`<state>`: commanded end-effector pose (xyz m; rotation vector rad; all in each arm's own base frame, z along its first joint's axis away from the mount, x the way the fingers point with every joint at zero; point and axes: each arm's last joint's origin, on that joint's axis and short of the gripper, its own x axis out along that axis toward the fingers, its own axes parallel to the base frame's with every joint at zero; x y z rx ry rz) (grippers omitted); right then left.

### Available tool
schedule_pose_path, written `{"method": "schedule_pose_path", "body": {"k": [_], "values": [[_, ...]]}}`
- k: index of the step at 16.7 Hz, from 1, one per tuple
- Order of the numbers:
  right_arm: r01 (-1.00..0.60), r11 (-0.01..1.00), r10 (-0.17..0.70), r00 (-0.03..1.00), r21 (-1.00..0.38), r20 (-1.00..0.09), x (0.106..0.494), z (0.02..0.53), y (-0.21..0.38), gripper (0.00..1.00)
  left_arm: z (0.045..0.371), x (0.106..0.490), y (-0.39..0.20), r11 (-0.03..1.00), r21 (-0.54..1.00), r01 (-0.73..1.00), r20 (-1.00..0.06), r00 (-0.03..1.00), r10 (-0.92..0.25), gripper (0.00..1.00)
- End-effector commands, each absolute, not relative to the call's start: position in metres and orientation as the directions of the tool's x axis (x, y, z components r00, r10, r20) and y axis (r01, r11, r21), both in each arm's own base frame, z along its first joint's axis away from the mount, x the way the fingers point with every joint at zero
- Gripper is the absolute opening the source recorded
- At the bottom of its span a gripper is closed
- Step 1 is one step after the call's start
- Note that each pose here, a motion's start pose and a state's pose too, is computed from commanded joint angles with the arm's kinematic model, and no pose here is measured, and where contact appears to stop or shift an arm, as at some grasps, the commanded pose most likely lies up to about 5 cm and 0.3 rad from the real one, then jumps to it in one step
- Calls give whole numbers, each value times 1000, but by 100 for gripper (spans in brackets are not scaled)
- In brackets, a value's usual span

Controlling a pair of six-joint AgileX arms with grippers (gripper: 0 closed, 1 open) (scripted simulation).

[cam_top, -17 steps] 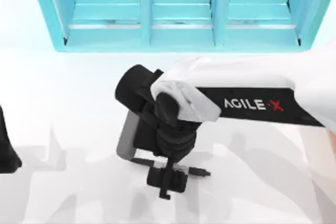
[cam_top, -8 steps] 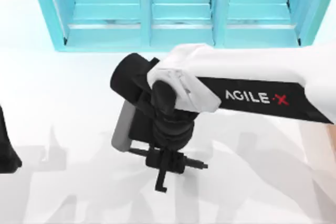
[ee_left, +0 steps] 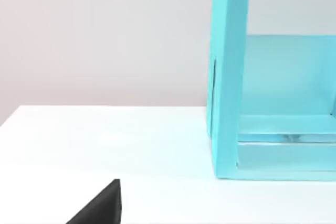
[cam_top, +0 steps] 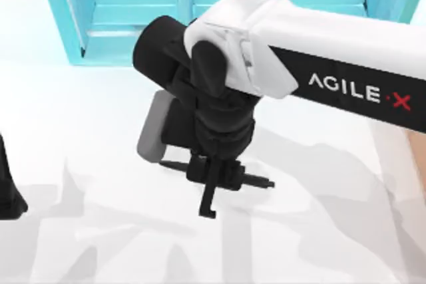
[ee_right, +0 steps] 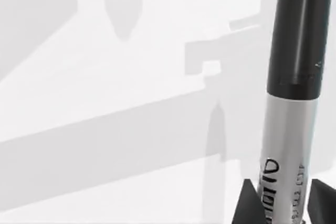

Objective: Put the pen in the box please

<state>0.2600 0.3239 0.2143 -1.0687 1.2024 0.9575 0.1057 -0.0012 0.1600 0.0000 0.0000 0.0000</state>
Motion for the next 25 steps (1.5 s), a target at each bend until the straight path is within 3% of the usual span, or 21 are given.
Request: {"method": "schedule_pose_path", "body": {"k": [5,7,13,17,20,22,25], "values": [[-964,238,14,126,-119,-992,260,215,324,0,160,106,-1,1000,0,0,0,1000,0,100],[-951,288,17,123,-113,-992,267,217,320,0,160,106,-1,1000,0,0,0,1000,0,100],[-734,673,-31,91,-88,-995,326,225,266,0,160,106,-1,1000,0,0,0,1000,0,100],[-441,890,-122,6,-112,-992,364,221,213,0,160,106,-1,1000,0,0,0,1000,0,100],[-131,979,-169,-79,-158,-982,387,221,162,0,160,106,-1,1000,0,0,0,1000,0,100],[105,974,-184,-137,-199,-973,399,223,123,0,160,106,-1,1000,0,0,0,1000,0,100],[446,852,-188,-224,-273,-956,411,224,60,0,160,106,-1,1000,0,0,0,1000,0,100]]}}
